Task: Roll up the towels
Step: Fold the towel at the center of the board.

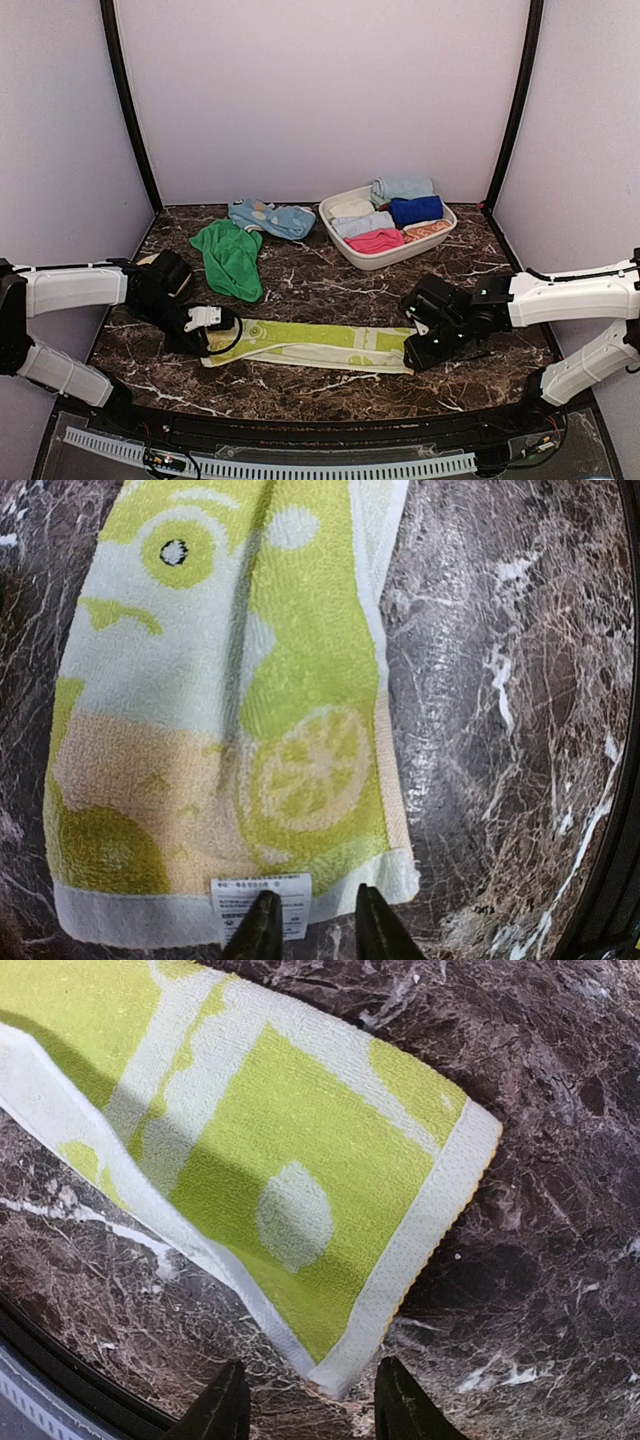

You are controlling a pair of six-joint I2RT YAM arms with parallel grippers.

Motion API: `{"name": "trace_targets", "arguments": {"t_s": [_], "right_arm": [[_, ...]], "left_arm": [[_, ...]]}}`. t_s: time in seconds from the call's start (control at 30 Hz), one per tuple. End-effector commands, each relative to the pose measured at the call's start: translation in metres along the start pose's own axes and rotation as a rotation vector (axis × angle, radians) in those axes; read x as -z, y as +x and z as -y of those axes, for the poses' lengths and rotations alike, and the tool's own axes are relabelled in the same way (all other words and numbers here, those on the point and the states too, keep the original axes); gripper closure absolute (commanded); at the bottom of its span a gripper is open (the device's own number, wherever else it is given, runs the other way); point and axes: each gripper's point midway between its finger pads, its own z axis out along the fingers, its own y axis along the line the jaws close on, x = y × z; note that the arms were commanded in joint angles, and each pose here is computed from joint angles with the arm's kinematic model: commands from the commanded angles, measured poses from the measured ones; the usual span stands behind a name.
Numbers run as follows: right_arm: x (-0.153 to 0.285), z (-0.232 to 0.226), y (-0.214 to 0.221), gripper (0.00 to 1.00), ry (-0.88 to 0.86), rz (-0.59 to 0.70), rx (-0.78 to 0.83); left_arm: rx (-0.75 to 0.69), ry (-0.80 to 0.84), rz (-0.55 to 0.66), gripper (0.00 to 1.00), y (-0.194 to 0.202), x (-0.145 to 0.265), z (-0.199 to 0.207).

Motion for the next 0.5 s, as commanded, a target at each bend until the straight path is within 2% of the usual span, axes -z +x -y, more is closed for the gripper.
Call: {"name": "trace_targets", "arguments": {"t_s": [0.0,0.1,0.17,0.3,0.37,0.47], "right_arm": [[0.004,-0.003,-0.004,0.58,0.006,0.004,0.028],[0.003,-0.002,-0.003,0.58,0.018,-0.011,0.043],[0.003,-0.003,-0.003,0.56,0.015,-0.016,0.049],[0.002,-0.008,0.0,0.57,-0.013,-0.03,0.059],[0.003,-0.008,0.002,0.56,-0.021,-0.034,0.064],[0.004,-0.009,0.004,0.53,-0.028,-0.047,0.073]], "left_arm": [[-0.021,0.04,-0.02,0.76,0.006,-0.001,0.011],[-0.019,0.068,-0.026,0.8,0.007,-0.002,0.016],[-0.011,0.092,-0.03,0.79,0.006,-0.002,0.02],[-0.006,0.133,-0.042,0.53,0.009,0.0,0.029],[-0.021,0.128,-0.044,0.48,0.01,0.002,0.03],[-0.037,0.13,-0.035,0.46,0.008,0.006,0.033]]}}
